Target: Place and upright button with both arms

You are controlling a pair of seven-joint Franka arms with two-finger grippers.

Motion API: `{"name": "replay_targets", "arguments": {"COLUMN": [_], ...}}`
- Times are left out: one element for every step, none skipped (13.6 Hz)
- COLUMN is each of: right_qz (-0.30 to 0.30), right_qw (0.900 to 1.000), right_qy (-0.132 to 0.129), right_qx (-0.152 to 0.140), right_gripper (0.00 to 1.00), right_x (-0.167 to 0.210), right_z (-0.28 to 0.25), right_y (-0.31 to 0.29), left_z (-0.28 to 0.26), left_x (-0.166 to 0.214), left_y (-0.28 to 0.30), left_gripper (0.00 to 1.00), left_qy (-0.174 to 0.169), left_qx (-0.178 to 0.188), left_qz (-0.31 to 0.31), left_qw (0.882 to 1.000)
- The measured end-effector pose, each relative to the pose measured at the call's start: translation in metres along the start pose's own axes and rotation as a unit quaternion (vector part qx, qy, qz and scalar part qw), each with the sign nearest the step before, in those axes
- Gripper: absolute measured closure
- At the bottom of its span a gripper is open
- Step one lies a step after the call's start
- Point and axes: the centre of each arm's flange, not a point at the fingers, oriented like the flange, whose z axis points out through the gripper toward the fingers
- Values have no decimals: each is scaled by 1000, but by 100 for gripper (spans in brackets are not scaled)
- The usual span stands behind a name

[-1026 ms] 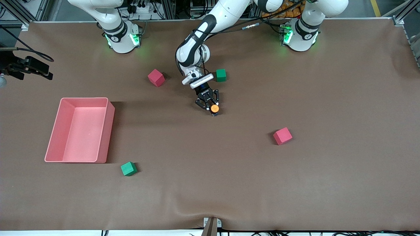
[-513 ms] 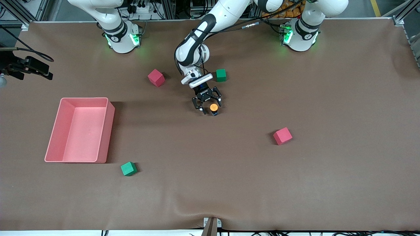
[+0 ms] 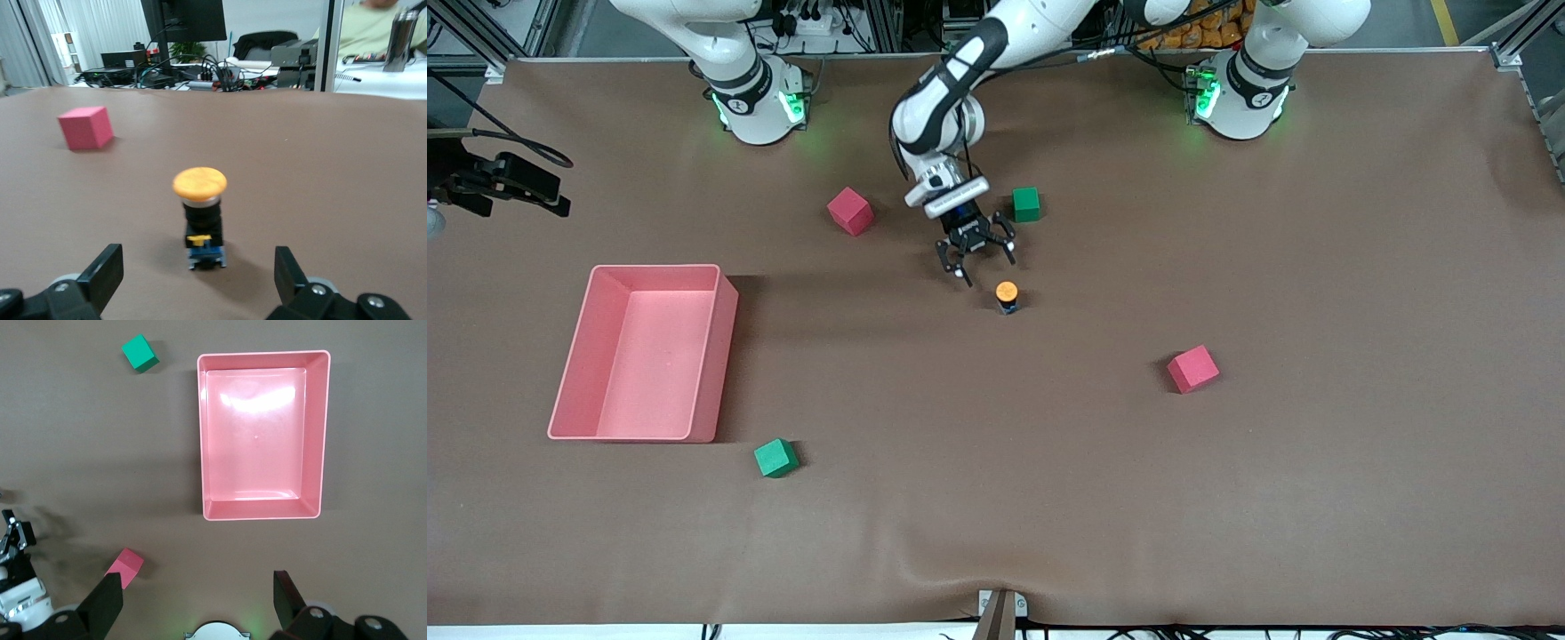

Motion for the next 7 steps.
{"name": "replay_targets", "arguments": {"right_qz": [0, 0, 0, 0, 0, 0, 0], "right_qw": [1000, 1000, 1000, 1000, 1000, 1000, 1000], "right_qy": [0, 0, 0, 0, 0, 0, 0], "right_qx": [0, 0, 0, 0, 0, 0, 0], "right_gripper": [0, 0, 0, 0, 0, 0, 0], "right_x": [0, 0, 0, 0, 0, 0, 0], "right_z": [0, 0, 0, 0, 0, 0, 0], "right_y": [0, 0, 0, 0, 0, 0, 0], "left_z": [-10, -18, -25, -32, -36, -37, -36], "left_x": [16, 33, 49, 64, 81, 101, 127], "left_y": [0, 0, 1, 1, -1, -1, -2], "left_gripper": [0, 0, 0, 0, 0, 0, 0], "left_qy": [-10, -17, -27, -42, -57, -74, -100], "left_qx": [7, 8, 8, 11, 15, 13, 3], "left_qz": [10, 12, 10, 9, 7, 7, 3], "left_qw": [1000, 1000, 1000, 999, 998, 997, 995]}}
